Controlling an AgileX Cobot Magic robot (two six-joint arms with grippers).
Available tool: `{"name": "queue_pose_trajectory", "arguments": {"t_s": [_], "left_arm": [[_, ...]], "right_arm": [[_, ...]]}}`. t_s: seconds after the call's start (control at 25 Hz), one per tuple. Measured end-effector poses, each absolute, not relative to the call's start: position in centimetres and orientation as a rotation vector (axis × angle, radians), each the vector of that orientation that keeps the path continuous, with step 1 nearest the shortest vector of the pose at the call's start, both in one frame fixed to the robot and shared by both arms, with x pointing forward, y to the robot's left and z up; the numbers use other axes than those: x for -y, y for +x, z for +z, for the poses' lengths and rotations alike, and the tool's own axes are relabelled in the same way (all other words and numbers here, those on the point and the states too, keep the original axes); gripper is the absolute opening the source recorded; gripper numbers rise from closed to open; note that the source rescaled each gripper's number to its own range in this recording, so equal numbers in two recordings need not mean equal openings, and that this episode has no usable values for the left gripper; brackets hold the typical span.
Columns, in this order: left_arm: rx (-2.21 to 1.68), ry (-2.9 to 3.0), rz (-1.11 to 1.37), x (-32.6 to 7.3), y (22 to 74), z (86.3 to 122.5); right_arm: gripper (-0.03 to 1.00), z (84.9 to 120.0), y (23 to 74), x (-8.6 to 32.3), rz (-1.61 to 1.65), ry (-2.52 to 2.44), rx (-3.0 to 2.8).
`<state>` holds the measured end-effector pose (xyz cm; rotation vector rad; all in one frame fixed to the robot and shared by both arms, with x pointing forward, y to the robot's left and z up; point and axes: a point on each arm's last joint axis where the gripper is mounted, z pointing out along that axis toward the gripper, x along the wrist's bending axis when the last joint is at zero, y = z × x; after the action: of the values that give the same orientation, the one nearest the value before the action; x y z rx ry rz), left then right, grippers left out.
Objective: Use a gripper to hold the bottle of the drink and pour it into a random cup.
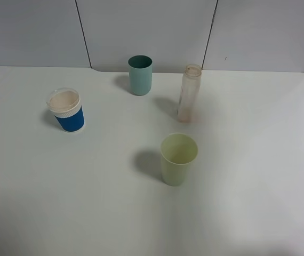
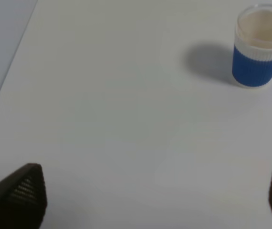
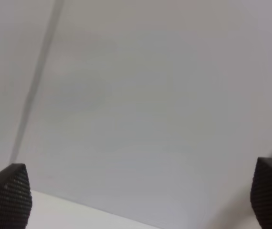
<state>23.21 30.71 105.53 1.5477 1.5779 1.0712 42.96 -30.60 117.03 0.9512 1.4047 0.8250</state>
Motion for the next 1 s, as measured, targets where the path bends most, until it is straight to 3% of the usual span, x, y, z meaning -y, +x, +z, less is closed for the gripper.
{"name": "queue_pose_trajectory", "arguments": {"t_s": [0.2, 0.4, 1.0], "left_arm": [[-1.578, 1.548, 1.071, -30.7, 23.2, 105.5], [-1.578, 1.548, 1.071, -30.7, 23.2, 105.5], [-1.578, 1.548, 1.071, -30.7, 23.2, 105.5]], "right_arm": [[0.86, 118.8, 37.7, 30.8, 0.871, 0.989, -1.323], [0.86, 118.4, 33.1, 30.6, 0.894, 1.104, -1.358], [0.86, 110.1, 24.7, 29.9, 0.888, 1.3, -1.529]]}}
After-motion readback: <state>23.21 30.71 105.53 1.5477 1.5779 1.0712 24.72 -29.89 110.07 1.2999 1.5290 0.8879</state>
